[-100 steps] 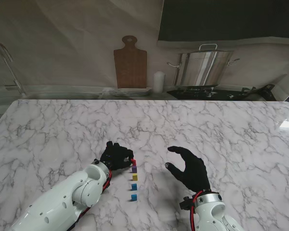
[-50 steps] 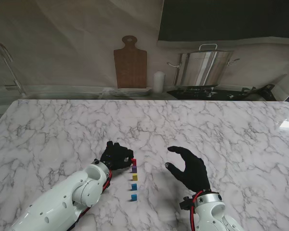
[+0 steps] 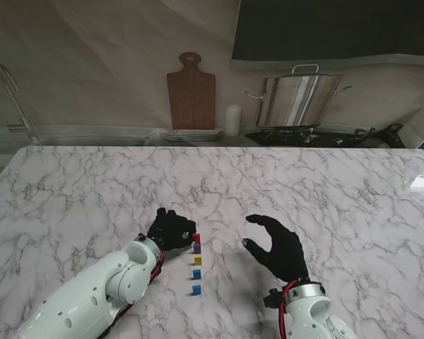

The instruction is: Arrange dominoes in a row

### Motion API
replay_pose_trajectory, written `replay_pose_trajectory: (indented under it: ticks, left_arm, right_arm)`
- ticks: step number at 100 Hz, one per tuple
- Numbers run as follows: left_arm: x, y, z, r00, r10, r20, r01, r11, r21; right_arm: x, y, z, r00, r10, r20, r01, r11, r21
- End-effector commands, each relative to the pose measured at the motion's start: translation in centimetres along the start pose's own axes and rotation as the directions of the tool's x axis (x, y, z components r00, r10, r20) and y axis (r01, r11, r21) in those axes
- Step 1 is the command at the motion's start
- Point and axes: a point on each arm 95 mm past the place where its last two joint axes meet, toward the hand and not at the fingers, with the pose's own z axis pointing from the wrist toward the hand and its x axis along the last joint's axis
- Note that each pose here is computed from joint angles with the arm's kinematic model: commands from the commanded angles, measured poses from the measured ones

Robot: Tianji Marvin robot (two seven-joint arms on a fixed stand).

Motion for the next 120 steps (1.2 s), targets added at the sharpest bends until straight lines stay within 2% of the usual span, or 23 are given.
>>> replay_pose_trajectory:
  ticks: [1, 74, 120]
  left_arm:
    - [0.1, 0.1, -0.1, 1.000, 0.004, -0.006, -0.004, 1.000, -0.018]
    - [-0.2, -0.2, -0.4, 1.000, 0.029, -0.006, -0.029, 0.998, -0.047]
    - [-2.9, -1.3, -2.2, 0.998, 0.058, 0.014, -0.058, 0.997, -0.054]
  right_arm:
    - [0.0, -0.1, -0.1, 1.000, 0.001, 0.006, -0.001, 1.000, 0.003]
    - [0.0, -0.1, -0.1, 1.000, 0.000, 0.006, 0.000, 1.000, 0.005]
    - [0.1, -0.1, -0.2, 1.000, 0.000, 0.003, 0.000, 1.000, 0.007]
